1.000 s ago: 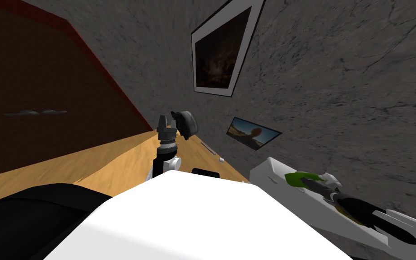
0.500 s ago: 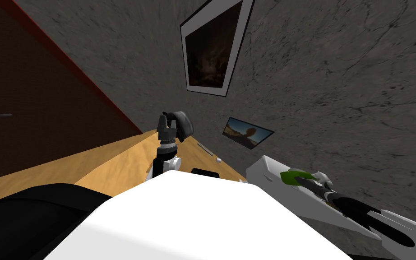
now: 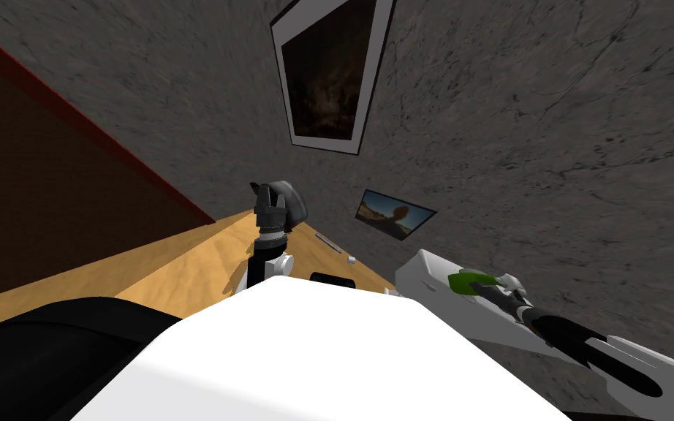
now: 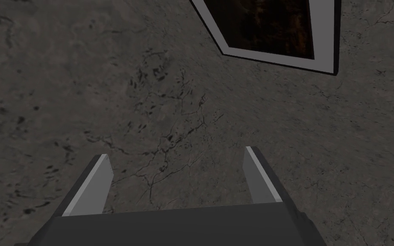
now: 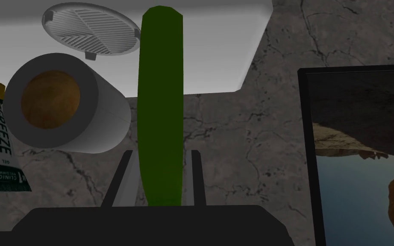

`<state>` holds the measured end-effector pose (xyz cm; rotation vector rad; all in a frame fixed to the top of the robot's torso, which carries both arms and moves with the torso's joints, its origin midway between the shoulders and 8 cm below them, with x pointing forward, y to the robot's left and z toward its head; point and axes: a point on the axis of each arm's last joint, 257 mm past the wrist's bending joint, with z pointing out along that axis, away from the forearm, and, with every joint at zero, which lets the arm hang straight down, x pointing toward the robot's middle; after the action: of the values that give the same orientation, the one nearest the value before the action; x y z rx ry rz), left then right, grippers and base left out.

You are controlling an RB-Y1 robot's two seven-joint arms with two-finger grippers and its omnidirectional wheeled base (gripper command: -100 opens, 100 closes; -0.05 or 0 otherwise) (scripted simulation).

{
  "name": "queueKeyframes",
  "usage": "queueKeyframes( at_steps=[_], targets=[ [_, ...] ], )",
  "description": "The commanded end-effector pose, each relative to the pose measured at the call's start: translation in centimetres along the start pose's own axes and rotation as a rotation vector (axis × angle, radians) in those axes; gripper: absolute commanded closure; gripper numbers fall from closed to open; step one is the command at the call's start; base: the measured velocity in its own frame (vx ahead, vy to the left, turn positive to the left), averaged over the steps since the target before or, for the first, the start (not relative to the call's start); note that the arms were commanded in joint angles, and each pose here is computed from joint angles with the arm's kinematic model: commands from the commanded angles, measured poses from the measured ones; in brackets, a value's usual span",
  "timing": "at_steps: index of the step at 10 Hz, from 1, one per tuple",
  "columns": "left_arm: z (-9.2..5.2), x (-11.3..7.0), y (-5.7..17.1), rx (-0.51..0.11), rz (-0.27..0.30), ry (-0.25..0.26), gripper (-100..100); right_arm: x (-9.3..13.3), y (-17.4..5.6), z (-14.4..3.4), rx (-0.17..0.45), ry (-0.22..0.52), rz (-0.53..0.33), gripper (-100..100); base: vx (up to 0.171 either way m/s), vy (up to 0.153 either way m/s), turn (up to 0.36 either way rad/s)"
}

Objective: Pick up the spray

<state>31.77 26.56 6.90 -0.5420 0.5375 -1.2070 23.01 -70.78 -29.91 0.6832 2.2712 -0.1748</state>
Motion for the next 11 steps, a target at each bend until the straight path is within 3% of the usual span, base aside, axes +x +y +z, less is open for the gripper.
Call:
queueKeyframes(
  at_steps=[1,2,3,5,7,8,9,11],
  targets=[
    [0.0,0.0,0.0,0.000,0.000,0.000,0,-0.3,1.5,-0.3,-0.030,-0.006,0.001,100,0.023,0.015,0.044],
    [0.0,0.0,0.0,0.000,0.000,0.000,0,-0.3,2.2,-0.3,-0.045,-0.007,0.001,100,-0.005,0.016,0.035],
    [0.0,0.0,0.0,0.000,0.000,0.000,0,-0.2,1.8,-0.7,-0.020,-0.013,-0.055,100,0.140,-0.046,-0.352],
    [0.0,0.0,0.0,0.000,0.000,0.000,0,-0.2,3.5,-1.3,-0.056,-0.014,-0.055,100,0.139,-0.014,-0.202],
    [0.0,0.0,0.0,0.000,0.000,0.000,0,-0.5,5.6,-1.5,-0.097,-0.019,-0.056,100,-0.007,0.000,0.040],
    [0.0,0.0,0.0,0.000,0.000,0.000,0,-0.5,5.1,-2.1,-0.073,-0.027,-0.115,100,0.116,-0.018,-0.269],
    [0.0,0.0,0.0,0.000,0.000,0.000,0,-0.6,6.3,-2.4,-0.095,-0.029,-0.117,100,0.165,-0.006,-0.394],
    [0.0,0.0,0.0,0.000,0.000,0.000,0,-1.1,8.4,-3.1,-0.136,-0.040,-0.123,100,0.059,-0.009,-0.028]
  ],
)
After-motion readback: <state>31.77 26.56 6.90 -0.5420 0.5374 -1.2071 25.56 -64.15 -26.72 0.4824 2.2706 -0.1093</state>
